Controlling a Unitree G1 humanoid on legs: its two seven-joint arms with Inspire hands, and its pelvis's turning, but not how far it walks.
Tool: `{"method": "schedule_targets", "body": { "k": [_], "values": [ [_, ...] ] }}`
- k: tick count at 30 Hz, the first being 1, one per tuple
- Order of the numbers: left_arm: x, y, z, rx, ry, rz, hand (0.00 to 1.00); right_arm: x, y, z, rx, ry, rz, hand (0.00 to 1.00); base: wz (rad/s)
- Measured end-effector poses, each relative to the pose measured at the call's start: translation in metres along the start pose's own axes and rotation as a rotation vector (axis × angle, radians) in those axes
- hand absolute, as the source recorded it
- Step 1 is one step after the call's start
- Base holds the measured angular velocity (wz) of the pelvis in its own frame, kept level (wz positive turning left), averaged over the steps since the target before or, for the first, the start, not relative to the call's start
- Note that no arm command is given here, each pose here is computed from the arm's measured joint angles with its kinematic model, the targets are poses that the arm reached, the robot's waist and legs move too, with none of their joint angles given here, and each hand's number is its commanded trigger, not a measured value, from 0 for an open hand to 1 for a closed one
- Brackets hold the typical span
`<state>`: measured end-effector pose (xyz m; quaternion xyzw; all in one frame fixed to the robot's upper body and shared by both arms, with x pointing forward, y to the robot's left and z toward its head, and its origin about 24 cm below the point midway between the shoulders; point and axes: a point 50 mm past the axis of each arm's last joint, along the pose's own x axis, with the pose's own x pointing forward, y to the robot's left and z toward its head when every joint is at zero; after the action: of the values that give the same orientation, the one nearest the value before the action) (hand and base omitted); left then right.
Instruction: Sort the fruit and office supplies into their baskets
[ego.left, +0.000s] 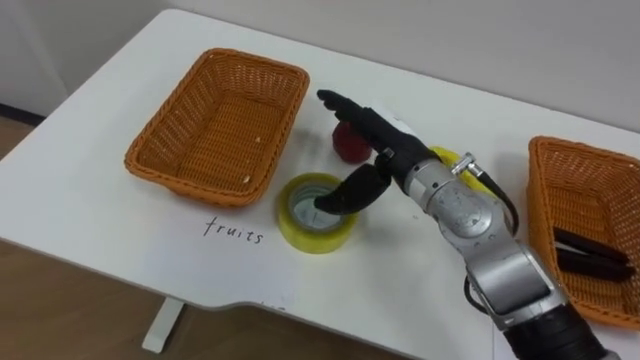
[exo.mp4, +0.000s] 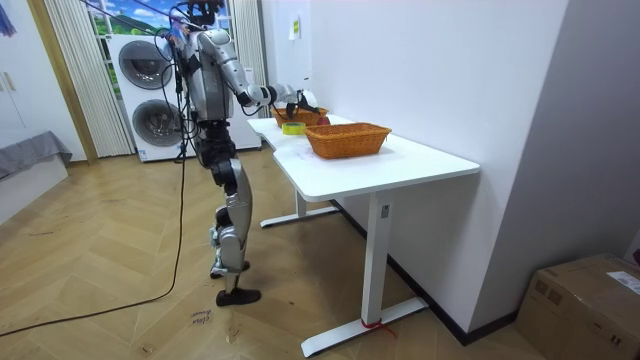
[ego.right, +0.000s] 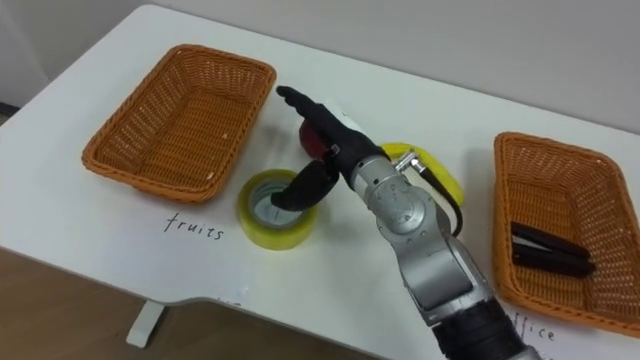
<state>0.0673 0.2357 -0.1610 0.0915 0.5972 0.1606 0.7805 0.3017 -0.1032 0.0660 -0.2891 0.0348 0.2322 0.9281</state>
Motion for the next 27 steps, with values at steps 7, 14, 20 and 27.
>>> {"method": "schedule_targets", "body": {
  "k": [7,14,20,27],
  "values": [
    [0.0,0.0,0.0,-0.001,0.0,-0.004,0.0,0.003,0.001,-0.006,0.01,0.02,-0.015,0.0,0.03],
    [0.0,0.0,0.002,-0.002,-0.007,-0.003,0.0,0.004,0.004,-0.009,0.012,0.023,-0.026,0.0,0.0],
    [0.0,0.003,0.003,0.0,-0.01,0.011,0.0,0.005,0.006,-0.013,0.014,0.026,-0.036,0.0,0.0],
    [0.0,0.003,0.005,-0.002,-0.02,0.01,0.0,0.005,0.006,-0.014,-0.032,0.034,-0.038,0.0,0.0]
  ]
}}
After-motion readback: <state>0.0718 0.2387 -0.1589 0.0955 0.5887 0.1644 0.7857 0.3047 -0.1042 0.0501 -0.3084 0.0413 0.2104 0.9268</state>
